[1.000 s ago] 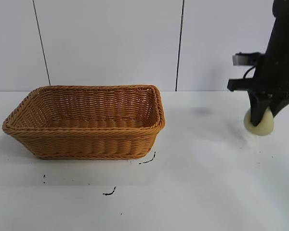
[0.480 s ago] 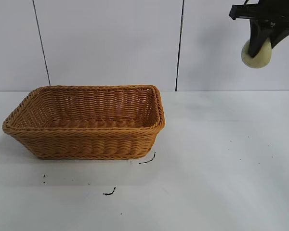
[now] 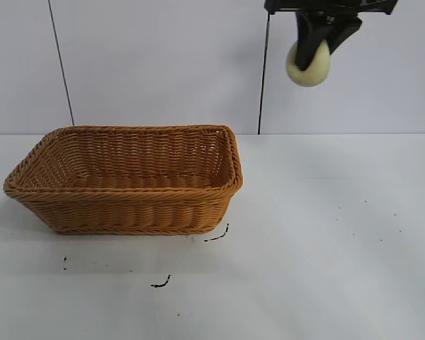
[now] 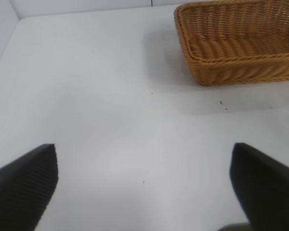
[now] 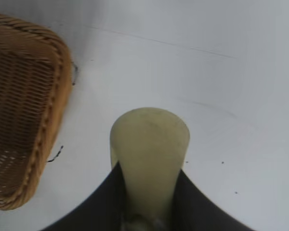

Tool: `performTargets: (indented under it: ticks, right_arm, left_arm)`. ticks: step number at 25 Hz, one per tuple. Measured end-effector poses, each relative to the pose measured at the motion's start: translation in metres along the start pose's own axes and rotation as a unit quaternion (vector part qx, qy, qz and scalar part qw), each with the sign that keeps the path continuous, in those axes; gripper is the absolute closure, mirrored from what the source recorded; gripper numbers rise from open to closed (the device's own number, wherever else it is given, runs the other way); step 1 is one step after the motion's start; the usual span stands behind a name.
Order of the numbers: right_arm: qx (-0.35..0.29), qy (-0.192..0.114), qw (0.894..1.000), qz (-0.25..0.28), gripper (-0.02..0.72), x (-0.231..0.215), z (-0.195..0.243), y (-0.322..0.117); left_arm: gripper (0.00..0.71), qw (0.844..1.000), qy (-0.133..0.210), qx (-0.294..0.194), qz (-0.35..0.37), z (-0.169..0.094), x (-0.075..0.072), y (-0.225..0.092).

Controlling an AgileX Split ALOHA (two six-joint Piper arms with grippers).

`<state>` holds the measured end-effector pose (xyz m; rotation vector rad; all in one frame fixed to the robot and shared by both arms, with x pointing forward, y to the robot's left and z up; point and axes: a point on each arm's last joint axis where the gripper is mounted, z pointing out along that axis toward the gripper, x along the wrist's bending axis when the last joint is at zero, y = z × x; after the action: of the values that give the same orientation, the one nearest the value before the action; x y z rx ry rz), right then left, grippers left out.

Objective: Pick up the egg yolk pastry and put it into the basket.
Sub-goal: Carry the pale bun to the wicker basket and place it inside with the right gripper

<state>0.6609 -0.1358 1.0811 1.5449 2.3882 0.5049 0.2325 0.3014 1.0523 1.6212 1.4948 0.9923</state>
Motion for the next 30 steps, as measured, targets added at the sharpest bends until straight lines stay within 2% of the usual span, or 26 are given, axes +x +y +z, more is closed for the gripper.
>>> performTargets:
  ticks: [7, 13, 20, 26, 28, 30]
  right_arm:
    - [-0.037, 0.038, 0.996, -0.077, 0.552, 0.083, 0.017, 0.007]
    - [-0.069, 0.062, 0.989, -0.116, 0.552, 0.134, 0.065, 0.007]
    - [-0.070, 0.066, 0.991, -0.096, 0.553, 0.146, 0.140, -0.001]
    - [-0.048, 0.072, 0.992, -0.088, 0.552, 0.149, 0.172, -0.011]
    - [-0.048, 0.072, 0.992, -0.088, 0.528, 0.149, 0.173, -0.011]
    - [-0.049, 0.073, 0.992, -0.088, 0.458, 0.150, 0.173, -0.011]
  left_arm:
    - [0.014, 1.000, 0.000, 0.000, 0.000, 0.000, 0.000, 0.000]
    - [0.014, 1.000, 0.000, 0.000, 0.000, 0.000, 0.000, 0.000]
    - [0.014, 1.000, 0.000, 0.000, 0.000, 0.000, 0.000, 0.000]
    - [0.014, 1.000, 0.000, 0.000, 0.000, 0.000, 0.000, 0.000]
    - [0.014, 1.000, 0.000, 0.000, 0.000, 0.000, 0.000, 0.000]
    - [0.014, 1.000, 0.000, 0.000, 0.000, 0.000, 0.000, 0.000]
